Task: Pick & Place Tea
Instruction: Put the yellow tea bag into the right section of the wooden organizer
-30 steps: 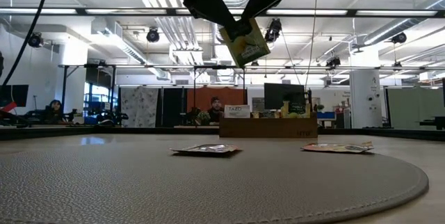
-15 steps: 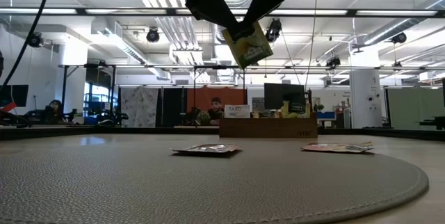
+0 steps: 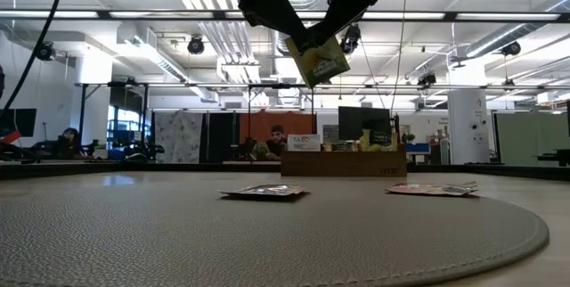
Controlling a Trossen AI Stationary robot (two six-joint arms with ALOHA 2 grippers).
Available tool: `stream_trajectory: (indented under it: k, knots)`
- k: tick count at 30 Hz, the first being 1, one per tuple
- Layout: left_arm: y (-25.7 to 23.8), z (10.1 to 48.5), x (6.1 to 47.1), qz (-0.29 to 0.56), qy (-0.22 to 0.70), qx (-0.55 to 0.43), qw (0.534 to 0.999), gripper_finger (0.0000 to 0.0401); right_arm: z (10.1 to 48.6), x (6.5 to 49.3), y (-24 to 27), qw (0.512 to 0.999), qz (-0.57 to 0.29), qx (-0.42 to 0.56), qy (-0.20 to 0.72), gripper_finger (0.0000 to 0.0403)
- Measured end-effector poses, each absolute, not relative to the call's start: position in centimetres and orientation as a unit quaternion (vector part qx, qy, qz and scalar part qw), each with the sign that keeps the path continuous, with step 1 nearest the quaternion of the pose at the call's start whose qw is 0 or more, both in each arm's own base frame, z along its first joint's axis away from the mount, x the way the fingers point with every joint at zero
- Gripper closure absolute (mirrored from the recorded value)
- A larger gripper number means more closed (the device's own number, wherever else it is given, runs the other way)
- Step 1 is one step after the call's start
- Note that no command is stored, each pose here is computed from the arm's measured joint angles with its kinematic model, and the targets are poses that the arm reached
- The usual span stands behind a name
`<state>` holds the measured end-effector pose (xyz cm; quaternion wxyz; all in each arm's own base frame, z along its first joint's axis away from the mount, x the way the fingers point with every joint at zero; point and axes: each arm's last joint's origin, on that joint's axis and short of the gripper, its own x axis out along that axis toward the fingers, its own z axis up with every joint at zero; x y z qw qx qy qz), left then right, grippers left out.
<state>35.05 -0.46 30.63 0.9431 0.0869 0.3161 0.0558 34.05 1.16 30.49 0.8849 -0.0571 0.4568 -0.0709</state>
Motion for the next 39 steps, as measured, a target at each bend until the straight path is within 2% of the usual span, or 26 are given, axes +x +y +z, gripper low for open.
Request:
stream_trajectory:
  k: [9, 14, 20, 24, 30, 39]
  knots:
    - [-0.1, 31.1, 34.6, 0.141, 0.302, 0.066, 0.941, 0.0345, 29.3, 33.6, 1.0, 0.875, -0.105, -0.01, 0.472, 0.0394]
    - [0.0, 32.2, 33.7, 0.164, 0.282, 0.051, 0.944, 0.0321, 28.6, 31.9, 0.0, 0.866, -0.161, 0.007, 0.474, 0.0394]
    - [-0.6, 32.5, 31.2, 0.16, 0.219, 0.023, 0.962, 0.0318, 28.2, 26.3, -2.8, 0.871, -0.218, 0.068, 0.434, 0.0394]
    - [-0.6, 31.7, 29.2, 0.159, 0.151, 0.0, 0.976, 0.0318, 26.9, 23.3, -4.7, 0.883, -0.203, 0.094, 0.414, 0.0394]
    - [-0.1, 29.4, 27.6, 0.165, 0.075, -0.014, 0.983, 0.0318, 24.5, 22.1, -7.9, 0.874, -0.222, 0.079, 0.425, 0.0394]
    - [0.6, 27.8, 27.2, 0.193, 0.077, -0.045, 0.977, 0.0318, 22.4, 21.4, -13.5, 0.876, -0.239, 0.062, 0.415, 0.0394]
